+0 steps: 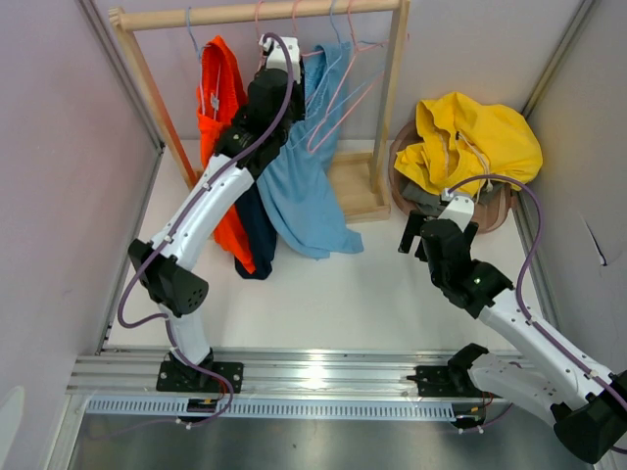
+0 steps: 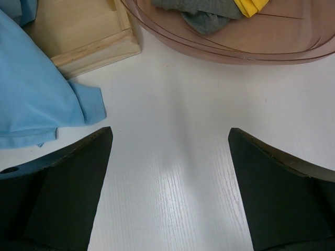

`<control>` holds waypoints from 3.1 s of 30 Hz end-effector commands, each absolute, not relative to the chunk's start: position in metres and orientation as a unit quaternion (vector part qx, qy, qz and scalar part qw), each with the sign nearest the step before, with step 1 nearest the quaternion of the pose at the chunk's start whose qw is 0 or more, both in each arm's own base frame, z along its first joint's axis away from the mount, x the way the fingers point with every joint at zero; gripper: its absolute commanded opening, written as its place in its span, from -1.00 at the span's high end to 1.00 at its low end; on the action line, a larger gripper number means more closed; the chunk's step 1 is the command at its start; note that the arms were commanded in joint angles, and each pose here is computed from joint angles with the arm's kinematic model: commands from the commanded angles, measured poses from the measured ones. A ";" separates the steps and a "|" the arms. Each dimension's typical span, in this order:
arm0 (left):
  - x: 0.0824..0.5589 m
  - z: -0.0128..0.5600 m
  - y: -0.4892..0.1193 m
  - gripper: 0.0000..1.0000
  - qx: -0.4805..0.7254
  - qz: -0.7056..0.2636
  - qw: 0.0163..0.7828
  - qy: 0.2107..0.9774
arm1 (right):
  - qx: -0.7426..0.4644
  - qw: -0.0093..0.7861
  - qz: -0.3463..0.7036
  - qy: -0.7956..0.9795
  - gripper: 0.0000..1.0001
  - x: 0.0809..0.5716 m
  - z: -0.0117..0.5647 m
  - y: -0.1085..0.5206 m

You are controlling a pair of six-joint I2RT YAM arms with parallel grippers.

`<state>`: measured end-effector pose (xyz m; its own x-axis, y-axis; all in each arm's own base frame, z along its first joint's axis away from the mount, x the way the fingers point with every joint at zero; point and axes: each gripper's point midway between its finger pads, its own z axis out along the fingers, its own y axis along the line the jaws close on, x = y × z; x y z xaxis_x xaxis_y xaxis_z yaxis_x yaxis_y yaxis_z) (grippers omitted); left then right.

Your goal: Remove the shorts from the hanger

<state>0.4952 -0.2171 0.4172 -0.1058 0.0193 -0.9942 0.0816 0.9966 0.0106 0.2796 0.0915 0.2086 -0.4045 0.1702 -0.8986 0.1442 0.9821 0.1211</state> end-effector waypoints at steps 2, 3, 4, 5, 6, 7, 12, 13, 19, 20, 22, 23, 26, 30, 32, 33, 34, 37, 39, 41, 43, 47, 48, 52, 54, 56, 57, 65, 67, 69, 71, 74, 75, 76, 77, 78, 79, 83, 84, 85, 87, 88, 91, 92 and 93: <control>0.467 0.500 -0.212 1.00 0.031 -0.075 0.721 0.688 | 0.106 0.549 0.020 0.829 -0.99 0.280 0.212 0.092; 0.460 0.526 -0.206 1.00 0.025 -0.082 0.737 0.671 | 0.106 0.549 0.022 0.829 -0.99 0.281 0.213 0.093; 0.458 0.525 -0.204 1.00 0.028 -0.075 0.732 0.676 | 0.105 0.549 0.025 0.829 -0.99 0.281 0.212 0.094; 0.454 0.532 -0.202 1.00 0.028 -0.074 0.736 0.673 | 0.105 0.549 0.027 0.829 -0.99 0.282 0.212 0.095; 0.448 0.543 -0.197 1.00 0.028 -0.071 0.742 0.666 | 0.104 0.549 0.028 0.829 -0.99 0.282 0.212 0.096; 0.443 0.555 -0.192 1.00 0.022 -0.072 0.749 0.658 | 0.103 0.549 0.030 0.829 -0.99 0.282 0.212 0.097; 0.414 0.589 -0.170 1.00 0.018 -0.057 0.772 0.632 | 0.102 0.548 0.036 0.829 -0.99 0.285 0.210 0.102; 0.409 0.593 -0.166 1.00 0.016 -0.056 0.775 0.629 | 0.100 0.549 0.038 0.829 -0.99 0.285 0.210 0.103; 0.381 0.593 -0.143 1.00 -0.003 -0.044 0.770 0.636 | 0.098 0.552 0.044 0.827 -0.99 0.287 0.211 0.108; 0.365 0.593 -0.131 1.00 -0.012 -0.043 0.768 0.639 | 0.097 0.554 0.044 0.826 -0.99 0.288 0.213 0.108; 0.349 0.577 -0.123 1.00 -0.019 -0.045 0.758 0.650 | 0.086 0.560 0.049 0.822 -0.99 0.291 0.218 0.113; 0.356 0.532 -0.127 1.00 -0.010 -0.031 0.733 0.679 | 0.078 0.565 0.055 0.820 -0.99 0.292 0.222 0.115; 0.307 0.521 -0.103 1.00 -0.029 -0.073 0.744 0.664 | 0.041 0.579 0.079 0.810 -0.99 0.295 0.240 0.129; 0.271 0.498 -0.109 1.00 0.016 -0.130 0.718 0.683 | -0.030 0.604 0.127 0.787 -0.99 0.295 0.270 0.154; 0.261 0.482 -0.122 1.00 0.054 -0.155 0.693 0.702 | -0.060 0.619 0.170 0.764 -0.99 0.291 0.290 0.169; 0.253 0.476 -0.139 1.00 0.095 -0.190 0.677 0.704 | -0.064 0.632 0.190 0.748 -0.99 0.290 0.306 0.175; 0.248 0.467 -0.149 1.00 0.117 -0.209 0.665 0.708 | -0.081 0.634 0.218 0.738 -0.99 0.286 0.315 0.186; 0.220 0.471 -0.174 1.00 0.176 -0.289 0.654 0.677 | -0.138 0.632 0.301 0.700 -0.99 0.272 0.333 0.219; 0.207 0.481 -0.176 1.00 0.186 -0.310 0.654 0.664 | -0.162 0.631 0.336 0.680 -0.99 0.268 0.337 0.239; 0.197 0.486 -0.180 1.00 0.204 -0.329 0.645 0.659 | -0.173 0.630 0.345 0.674 -0.99 0.269 0.335 0.250; 0.185 0.494 -0.182 1.00 0.220 -0.346 0.640 0.650 | -0.182 0.631 0.352 0.667 -0.99 0.266 0.335 0.258; 0.168 0.516 -0.175 1.00 0.223 -0.358 0.655 0.627 | -0.172 0.634 0.353 0.666 -0.99 0.270 0.334 0.260; 0.163 0.521 -0.172 1.00 0.223 -0.360 0.659 0.622 | -0.169 0.629 0.357 0.669 -0.99 0.270 0.331 0.262; 0.155 0.537 -0.164 1.00 0.218 -0.359 0.673 0.609 | -0.167 0.612 0.369 0.680 -0.99 0.268 0.315 0.267; 0.153 0.544 -0.162 1.00 0.216 -0.361 0.679 0.602 | -0.164 0.608 0.375 0.680 -0.99 0.267 0.310 0.269; 0.150 0.547 -0.163 1.00 0.217 -0.367 0.680 0.597 | -0.158 0.602 0.384 0.682 -0.94 0.265 0.302 0.271; 0.149 0.549 -0.163 1.00 0.218 -0.371 0.680 0.594 | -0.161 0.597 0.388 0.683 -0.63 0.263 0.298 0.273; 0.147 0.545 -0.162 1.00 0.220 -0.370 0.677 0.597 | -0.146 0.624 0.373 0.671 1.00 0.272 0.305 0.268; 0.150 0.539 -0.161 1.00 0.216 -0.361 0.674 0.607 | -0.128 0.639 0.357 0.669 1.00 0.278 0.312 0.260; 0.153 0.532 -0.158 1.00 0.212 -0.350 0.671 0.619 | -0.103 0.663 0.334 0.662 1.00 0.286 0.329 0.245; 0.156 0.528 -0.153 1.00 0.207 -0.336 0.672 0.627 | -0.059 0.684 0.297 0.664 1.00 0.301 0.339 0.218; 0.156 0.520 -0.147 1.00 0.203 -0.321 0.670 0.638 | -0.001 0.709 0.287 0.644 1.00 0.320 0.371 0.165; 0.157 0.517 -0.146 1.00 0.201 -0.318 0.669 0.640 | 0.013 0.713 0.284 0.641 1.00 0.325 0.377 0.151; 0.158 0.515 -0.145 1.00 0.197 -0.314 0.670 0.643 | 0.044 0.723 0.269 0.635 1.00 0.334 0.388 0.123; 0.158 0.514 -0.143 1.00 0.197 -0.311 0.670 0.644 | 0.048 0.727 0.262 0.633 1.00 0.336 0.392 0.115; 0.159 0.511 -0.144 1.00 0.197 -0.310 0.669 0.646 | 0.052 0.731 0.254 0.631 1.00 0.337 0.397 0.108; 0.159 0.512 -0.143 1.00 0.196 -0.308 0.671 0.646 | 0.051 0.737 0.239 0.631 1.00 0.338 0.402 0.103; 0.163 0.504 -0.144 1.00 0.195 -0.304 0.667 0.652 | 0.057 0.738 0.217 0.636 1.00 0.339 0.399 0.095; 0.164 0.501 -0.145 1.00 0.195 -0.303 0.665 0.654 | 0.058 0.737 0.216 0.638 1.00 0.340 0.397 0.094; 0.165 0.501 -0.144 1.00 0.195 -0.302 0.666 0.654 | 0.059 0.735 0.217 0.640 1.00 0.340 0.395 0.095; 0.168 0.501 -0.142 1.00 0.185 -0.295 0.671 0.655 | 0.063 0.730 0.215 0.646 1.00 0.341 0.385 0.094; 0.169 0.499 -0.141 1.00 0.182 -0.293 0.672 0.655 | 0.067 0.728 0.214 0.648 1.00 0.341 0.381 0.093; 0.169 0.507 -0.131 1.00 0.165 -0.282 0.689 0.647 | 0.079 0.721 0.201 0.658 1.00 0.343 0.368 0.087; 0.167 0.508 -0.128 1.00 0.161 -0.279 0.693 0.644 | 0.086 0.720 0.194 0.661 1.00 0.344 0.365 0.082; 0.166 0.512 -0.125 1.00 0.156 -0.278 0.699 0.640 | 0.095 0.720 0.182 0.663 1.00 0.346 0.361 0.074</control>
<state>0.1765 -0.1549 0.4704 -0.1408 -0.1091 -0.9840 0.6437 0.7450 -0.1748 0.3325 0.1221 0.3690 -0.0115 0.3921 -0.9198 -0.3390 0.8639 0.3725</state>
